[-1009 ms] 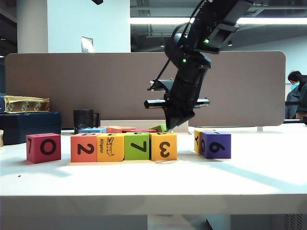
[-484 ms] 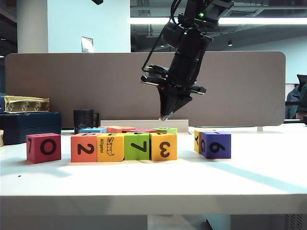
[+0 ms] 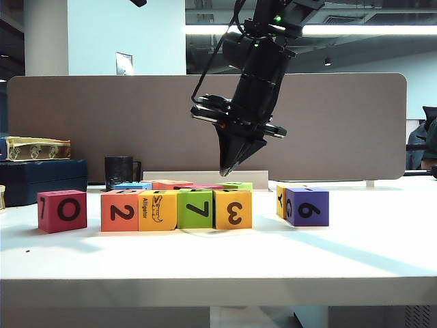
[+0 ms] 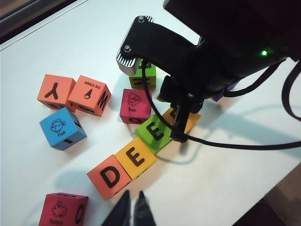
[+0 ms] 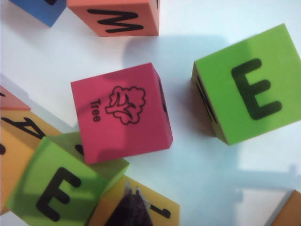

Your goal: Select the appropriate blocks from the scattered letter blocks on the table and arrange them in a row to spell out "DEEP".

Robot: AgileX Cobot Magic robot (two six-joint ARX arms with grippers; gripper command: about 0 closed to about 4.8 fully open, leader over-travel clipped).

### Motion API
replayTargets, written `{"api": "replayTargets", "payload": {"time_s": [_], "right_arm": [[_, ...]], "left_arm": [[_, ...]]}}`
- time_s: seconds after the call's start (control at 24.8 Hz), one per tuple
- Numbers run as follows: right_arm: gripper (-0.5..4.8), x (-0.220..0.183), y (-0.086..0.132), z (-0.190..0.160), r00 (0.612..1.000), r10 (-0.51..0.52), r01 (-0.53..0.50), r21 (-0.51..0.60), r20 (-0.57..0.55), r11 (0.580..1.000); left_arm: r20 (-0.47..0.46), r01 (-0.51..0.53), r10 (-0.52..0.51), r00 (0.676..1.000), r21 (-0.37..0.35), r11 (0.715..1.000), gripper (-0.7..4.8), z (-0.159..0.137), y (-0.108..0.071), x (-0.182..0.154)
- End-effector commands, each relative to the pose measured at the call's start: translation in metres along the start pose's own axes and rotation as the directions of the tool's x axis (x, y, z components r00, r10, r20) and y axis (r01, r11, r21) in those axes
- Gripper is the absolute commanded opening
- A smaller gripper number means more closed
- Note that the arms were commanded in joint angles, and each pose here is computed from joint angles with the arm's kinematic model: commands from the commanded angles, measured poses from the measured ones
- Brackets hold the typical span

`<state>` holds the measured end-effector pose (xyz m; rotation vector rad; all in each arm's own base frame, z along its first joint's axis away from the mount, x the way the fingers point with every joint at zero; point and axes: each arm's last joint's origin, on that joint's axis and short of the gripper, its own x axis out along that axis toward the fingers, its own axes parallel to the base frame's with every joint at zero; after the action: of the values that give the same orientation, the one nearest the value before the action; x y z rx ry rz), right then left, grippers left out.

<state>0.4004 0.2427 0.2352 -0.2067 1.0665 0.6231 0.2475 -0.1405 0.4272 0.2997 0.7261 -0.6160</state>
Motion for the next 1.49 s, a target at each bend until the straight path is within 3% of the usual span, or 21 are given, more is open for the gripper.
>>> {"api": "replayTargets", "payload": {"time_s": [0.04, 0.36, 0.73, 1.09, 1.49], "right_arm": [[-0.02, -0.002, 0.001, 0.003, 1.0, 0.002, -0.001, -0.004, 0.022, 1.0], [-0.02, 0.015, -0.001, 0.0, 1.0, 0.002, -0.002, 0.0, -0.006, 1.0], [-0.02, 0.018, -0.001, 0.006, 0.998, 0.003, -0.003, -0.011, 0.058, 1.0], [-0.02, 0.023, -0.004, 0.0, 0.999, -0.047, 0.047, -0.001, 0.0, 0.999], [-0.02, 0.022, -0.004, 0.001, 0.999, -0.047, 0.047, -0.002, 0.01, 0.999]], "left_arm": [[0.014, 0.0, 0.0, 1.0, 0.007, 1.0, 0.12, 0.001, 0.0, -0.003], [0.013, 0.0, 0.0, 1.0, 0.006, 1.0, 0.12, 0.001, 0.0, -0.003], [0.013, 0.0, 0.0, 1.0, 0.006, 1.0, 0.12, 0.001, 0.0, -0.003], [0.008, 0.001, -0.001, 1.0, 0.006, 1.0, 0.12, 0.0, -0.001, -0.003], [0.014, 0.0, 0.0, 1.0, 0.006, 1.0, 0.12, 0.001, 0.0, -0.003]]}}
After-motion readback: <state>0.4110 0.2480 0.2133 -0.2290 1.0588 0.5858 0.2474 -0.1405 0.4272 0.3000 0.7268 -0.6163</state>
